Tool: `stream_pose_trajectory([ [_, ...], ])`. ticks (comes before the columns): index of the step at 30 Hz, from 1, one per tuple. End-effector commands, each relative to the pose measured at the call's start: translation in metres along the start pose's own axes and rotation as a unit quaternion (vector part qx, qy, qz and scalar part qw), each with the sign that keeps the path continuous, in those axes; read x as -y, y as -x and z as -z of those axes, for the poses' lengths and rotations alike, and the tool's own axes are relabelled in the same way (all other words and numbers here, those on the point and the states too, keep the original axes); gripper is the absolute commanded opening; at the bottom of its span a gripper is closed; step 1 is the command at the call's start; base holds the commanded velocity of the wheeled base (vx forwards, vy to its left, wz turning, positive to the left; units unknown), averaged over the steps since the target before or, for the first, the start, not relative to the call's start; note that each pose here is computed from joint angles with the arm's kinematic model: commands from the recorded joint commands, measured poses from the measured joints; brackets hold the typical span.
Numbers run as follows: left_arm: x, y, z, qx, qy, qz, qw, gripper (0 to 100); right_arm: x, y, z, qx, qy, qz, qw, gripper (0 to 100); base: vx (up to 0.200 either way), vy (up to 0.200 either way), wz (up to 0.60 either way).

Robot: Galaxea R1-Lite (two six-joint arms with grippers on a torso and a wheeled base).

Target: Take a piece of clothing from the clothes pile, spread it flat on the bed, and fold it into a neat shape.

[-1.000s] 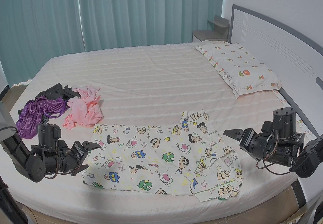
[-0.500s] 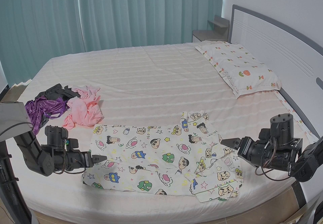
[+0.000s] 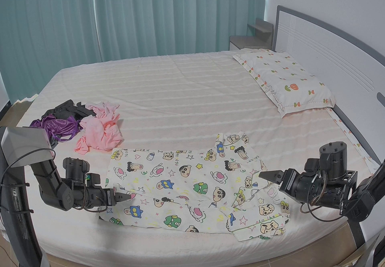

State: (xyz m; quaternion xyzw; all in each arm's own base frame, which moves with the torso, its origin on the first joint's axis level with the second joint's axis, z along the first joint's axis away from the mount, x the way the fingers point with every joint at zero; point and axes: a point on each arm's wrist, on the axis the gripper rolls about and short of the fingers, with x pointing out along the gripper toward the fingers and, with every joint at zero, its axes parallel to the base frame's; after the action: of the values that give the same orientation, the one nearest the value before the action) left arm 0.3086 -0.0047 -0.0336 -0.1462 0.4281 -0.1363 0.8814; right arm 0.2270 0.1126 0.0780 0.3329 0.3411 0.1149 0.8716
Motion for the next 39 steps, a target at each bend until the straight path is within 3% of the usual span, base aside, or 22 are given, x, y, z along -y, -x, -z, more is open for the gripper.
stream_pose_trajectory([
  [1, -0.001, -0.001, 0.004, -0.007, 0.003, -0.001, 1.0000, 100, 0.000, 0.000, 0.001, -0.002, 0.000, 0.001, 1.0000, 100, 0.000, 0.000, 0.00],
  [2, -0.002, -0.001, 0.004, -0.007, 0.004, -0.001, 1.0000, 0, 0.000, 0.000, 0.001, -0.002, 0.000, 0.001, 1.0000, 100, 0.000, 0.000, 0.00],
  [19, -0.008, 0.025, 0.013, -0.008, 0.025, -0.018, 0.9995, 0, 0.000, -0.001, 0.002, -0.004, 0.001, 0.001, 1.0000, 100, 0.000, 0.000, 0.00],
  [32, -0.002, 0.043, 0.039, -0.047, 0.036, -0.025, 0.9979, 0, 0.000, -0.001, 0.003, -0.006, 0.002, 0.001, 1.0000, 100, 0.000, 0.000, 0.00],
  [39, -0.003, 0.046, 0.046, -0.060, 0.021, -0.039, 0.9973, 0, 0.001, -0.002, 0.004, -0.009, 0.002, 0.004, 1.0000, 100, 0.000, 0.000, 0.00],
])
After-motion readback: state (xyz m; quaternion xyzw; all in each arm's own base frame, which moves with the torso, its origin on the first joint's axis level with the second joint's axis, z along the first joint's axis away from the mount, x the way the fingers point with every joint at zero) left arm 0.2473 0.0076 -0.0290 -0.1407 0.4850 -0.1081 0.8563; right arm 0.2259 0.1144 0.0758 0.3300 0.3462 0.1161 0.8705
